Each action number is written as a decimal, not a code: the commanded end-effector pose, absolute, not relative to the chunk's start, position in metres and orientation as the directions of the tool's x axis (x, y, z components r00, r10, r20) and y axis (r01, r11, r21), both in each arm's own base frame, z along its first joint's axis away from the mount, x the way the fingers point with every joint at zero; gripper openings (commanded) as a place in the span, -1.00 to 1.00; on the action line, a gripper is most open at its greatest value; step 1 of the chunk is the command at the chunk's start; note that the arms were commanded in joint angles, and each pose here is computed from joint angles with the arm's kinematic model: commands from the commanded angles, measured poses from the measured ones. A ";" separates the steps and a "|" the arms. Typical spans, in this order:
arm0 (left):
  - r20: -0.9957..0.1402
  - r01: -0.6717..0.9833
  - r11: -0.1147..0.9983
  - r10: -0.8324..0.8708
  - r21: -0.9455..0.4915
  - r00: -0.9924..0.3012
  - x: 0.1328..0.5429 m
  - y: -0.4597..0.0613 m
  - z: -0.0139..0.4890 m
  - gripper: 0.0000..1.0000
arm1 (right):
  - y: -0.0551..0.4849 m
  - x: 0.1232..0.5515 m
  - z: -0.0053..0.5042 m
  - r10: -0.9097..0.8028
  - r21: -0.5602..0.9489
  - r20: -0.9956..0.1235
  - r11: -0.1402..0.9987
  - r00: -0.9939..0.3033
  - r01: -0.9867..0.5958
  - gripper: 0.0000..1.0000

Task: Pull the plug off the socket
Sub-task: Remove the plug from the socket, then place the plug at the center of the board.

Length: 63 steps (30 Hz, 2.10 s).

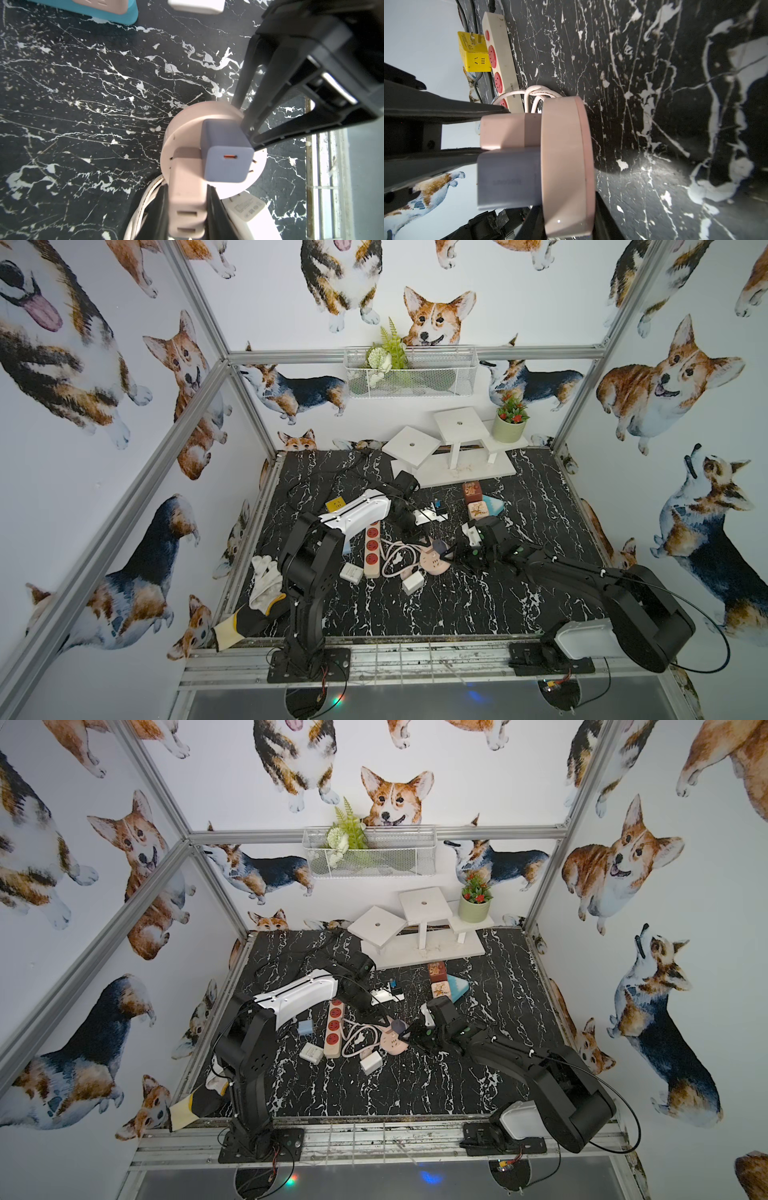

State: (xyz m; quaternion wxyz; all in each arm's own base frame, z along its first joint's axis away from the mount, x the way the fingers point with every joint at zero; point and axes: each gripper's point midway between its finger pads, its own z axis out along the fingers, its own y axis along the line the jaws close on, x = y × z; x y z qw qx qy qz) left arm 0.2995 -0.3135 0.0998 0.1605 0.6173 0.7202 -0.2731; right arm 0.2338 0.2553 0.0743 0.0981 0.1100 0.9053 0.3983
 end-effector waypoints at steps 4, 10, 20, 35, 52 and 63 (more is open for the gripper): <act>-0.680 0.983 0.100 0.711 -0.156 -0.180 0.312 -0.313 0.140 -1.00 | 0.223 0.219 0.035 0.375 0.607 -0.005 0.738 -0.927 0.295 -1.00; -0.606 0.997 0.035 0.793 -0.067 -0.069 0.307 -0.317 0.128 -1.00 | 0.212 0.215 0.025 0.407 0.559 0.007 0.756 -0.913 0.341 -1.00; -0.670 0.948 0.154 0.676 -0.278 -0.306 0.333 -0.320 0.149 -1.00 | 0.211 0.217 0.022 0.424 0.536 0.022 0.759 -0.905 0.368 -1.00; -0.540 0.974 0.187 0.811 -0.125 -0.225 0.329 -0.305 0.129 -1.00 | 0.218 0.218 0.022 0.408 0.543 0.040 0.758 -0.912 0.362 -1.00; -0.561 0.219 0.724 -0.270 -0.654 -0.783 0.449 -0.303 0.175 -1.00 | 0.234 0.228 0.033 0.365 0.561 0.001 0.770 -0.931 0.303 -1.00; -0.424 -0.059 0.739 -0.448 -0.671 -0.787 0.456 -0.293 0.119 -1.00 | 0.233 0.228 0.033 0.366 0.555 0.000 0.774 -0.931 0.304 -1.00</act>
